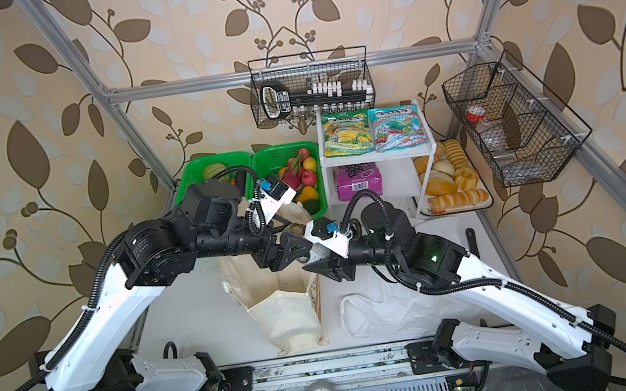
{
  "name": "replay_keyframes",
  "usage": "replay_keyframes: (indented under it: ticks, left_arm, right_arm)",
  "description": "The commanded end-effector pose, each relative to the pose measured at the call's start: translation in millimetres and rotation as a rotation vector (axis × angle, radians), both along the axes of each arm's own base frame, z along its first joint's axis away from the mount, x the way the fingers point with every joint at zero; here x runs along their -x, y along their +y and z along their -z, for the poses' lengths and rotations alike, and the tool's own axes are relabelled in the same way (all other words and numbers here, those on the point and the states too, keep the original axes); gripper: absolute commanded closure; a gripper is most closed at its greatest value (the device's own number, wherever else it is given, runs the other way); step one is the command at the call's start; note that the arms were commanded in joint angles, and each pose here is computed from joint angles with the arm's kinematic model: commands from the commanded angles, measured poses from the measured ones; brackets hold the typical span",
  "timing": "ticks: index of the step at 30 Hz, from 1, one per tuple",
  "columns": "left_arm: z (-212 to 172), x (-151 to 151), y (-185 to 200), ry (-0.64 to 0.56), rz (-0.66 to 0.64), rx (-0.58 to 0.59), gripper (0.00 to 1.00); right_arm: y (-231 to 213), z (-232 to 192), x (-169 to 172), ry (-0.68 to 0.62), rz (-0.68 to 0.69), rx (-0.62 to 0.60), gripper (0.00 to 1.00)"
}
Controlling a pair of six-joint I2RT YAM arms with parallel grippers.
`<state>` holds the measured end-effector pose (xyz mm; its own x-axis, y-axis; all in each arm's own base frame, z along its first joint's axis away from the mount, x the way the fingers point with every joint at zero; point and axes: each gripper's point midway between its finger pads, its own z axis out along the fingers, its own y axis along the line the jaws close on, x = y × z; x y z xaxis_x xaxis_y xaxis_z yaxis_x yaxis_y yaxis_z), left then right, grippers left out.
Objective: Place the mixed food into the grocery bags and tie them
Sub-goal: 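Pass the can from the right gripper to the left gripper above the bag, then lower the can into the tote with left gripper while right holds the handle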
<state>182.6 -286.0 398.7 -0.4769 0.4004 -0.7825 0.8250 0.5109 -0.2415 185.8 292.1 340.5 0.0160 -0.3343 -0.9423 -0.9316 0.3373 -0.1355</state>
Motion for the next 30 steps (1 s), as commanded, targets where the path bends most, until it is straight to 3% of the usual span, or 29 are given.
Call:
replay_keyframes:
  ticks: [1,16,19,23,25,27,30]
  left_arm:
    - [0.2,5.9,3.8,-0.001,0.021,-0.026,0.19]
    - [-3.3,7.5,-2.5,-0.004,0.043,0.013,0.20]
    - [1.2,5.1,-2.6,-0.001,0.036,-0.003,0.26]
    - [6.4,4.4,0.2,0.003,0.025,-0.023,0.45]
    - [5.5,4.6,2.1,-0.003,0.020,-0.022,0.56]
    - [4.1,1.4,5.4,-0.013,-0.010,-0.019,0.59]
    - [-4.0,-11.4,18.4,-0.063,-0.120,-0.004,0.66]
  right_arm:
    - [0.0,-70.8,3.4,-0.182,-0.011,-0.158,0.66]
    - [9.0,-65.8,13.2,-0.169,-0.080,-0.159,0.65]
    - [8.7,-63.6,12.2,-0.173,-0.075,-0.149,0.65]
    - [7.0,-63.2,10.4,-0.180,-0.062,-0.144,0.64]
    - [6.1,-62.7,9.4,-0.181,-0.053,-0.143,0.59]
    - [5.2,-63.0,9.1,-0.178,-0.048,-0.147,0.53]
    - [0.2,-68.3,5.6,-0.142,0.000,-0.181,0.31]
